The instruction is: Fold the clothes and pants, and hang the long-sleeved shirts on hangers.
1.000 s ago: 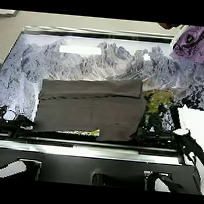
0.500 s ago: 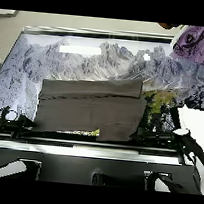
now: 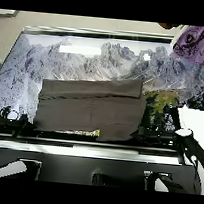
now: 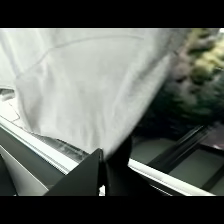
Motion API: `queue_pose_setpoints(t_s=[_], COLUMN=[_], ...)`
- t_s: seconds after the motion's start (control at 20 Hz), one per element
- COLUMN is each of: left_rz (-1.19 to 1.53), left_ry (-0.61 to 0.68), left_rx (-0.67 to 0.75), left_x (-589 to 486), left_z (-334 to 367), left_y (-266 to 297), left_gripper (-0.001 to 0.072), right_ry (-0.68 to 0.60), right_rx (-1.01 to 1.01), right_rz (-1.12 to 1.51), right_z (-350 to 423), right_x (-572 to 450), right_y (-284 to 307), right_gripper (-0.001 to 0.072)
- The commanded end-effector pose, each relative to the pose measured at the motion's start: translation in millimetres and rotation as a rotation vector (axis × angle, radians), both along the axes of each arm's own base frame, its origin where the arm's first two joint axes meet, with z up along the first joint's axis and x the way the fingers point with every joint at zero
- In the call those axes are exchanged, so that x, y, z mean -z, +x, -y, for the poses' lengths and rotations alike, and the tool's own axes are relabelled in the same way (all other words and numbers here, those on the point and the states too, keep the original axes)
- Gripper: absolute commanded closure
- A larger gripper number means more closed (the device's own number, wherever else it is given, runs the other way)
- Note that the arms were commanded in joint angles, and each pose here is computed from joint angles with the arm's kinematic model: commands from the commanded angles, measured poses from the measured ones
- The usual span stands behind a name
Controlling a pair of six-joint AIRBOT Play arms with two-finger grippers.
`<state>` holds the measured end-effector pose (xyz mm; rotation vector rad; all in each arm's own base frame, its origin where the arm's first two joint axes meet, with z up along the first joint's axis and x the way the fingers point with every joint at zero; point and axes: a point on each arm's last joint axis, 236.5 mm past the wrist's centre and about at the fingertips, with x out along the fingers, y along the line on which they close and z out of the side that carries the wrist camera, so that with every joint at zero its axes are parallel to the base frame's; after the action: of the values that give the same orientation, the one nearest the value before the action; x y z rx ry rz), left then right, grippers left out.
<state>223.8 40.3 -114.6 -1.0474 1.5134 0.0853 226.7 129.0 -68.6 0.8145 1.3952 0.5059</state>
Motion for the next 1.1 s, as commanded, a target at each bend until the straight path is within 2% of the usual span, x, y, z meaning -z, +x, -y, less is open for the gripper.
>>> queue_pose_setpoints(t_s=[0.0,0.3,0.4,0.5,0.75,1.05], left_rz=[-0.011,0.079,0.167,0.271,0.415,0.447], left_ry=[0.007,0.224,0.210,0.202,0.298,0.323], left_rx=[-0.051,-0.180,-0.195,-0.183,-0.142,-0.076], left_x=[-20,-78,-89,-99,-118,-100], left_z=[2,-19,-12,-5,-10,-5], left_y=[-1,-6,14,40,101,176], left_gripper=[0.0694,0.0694,0.0694,0.0694,0.0694,0.0694], right_ry=[-0.016,-0.112,-0.154,-0.176,-0.182,-0.198], right_rx=[0.004,-0.019,0.002,0.010,-0.005,0.019], right_rz=[0.018,0.044,0.127,0.174,0.214,0.208], right_z=[0,3,8,13,28,53], right_x=[-20,-73,-91,-101,-96,-87], right_y=[-7,-59,-53,-37,29,117], right_gripper=[0.0679,0.0680,0.0680,0.0680,0.0679,0.0679])
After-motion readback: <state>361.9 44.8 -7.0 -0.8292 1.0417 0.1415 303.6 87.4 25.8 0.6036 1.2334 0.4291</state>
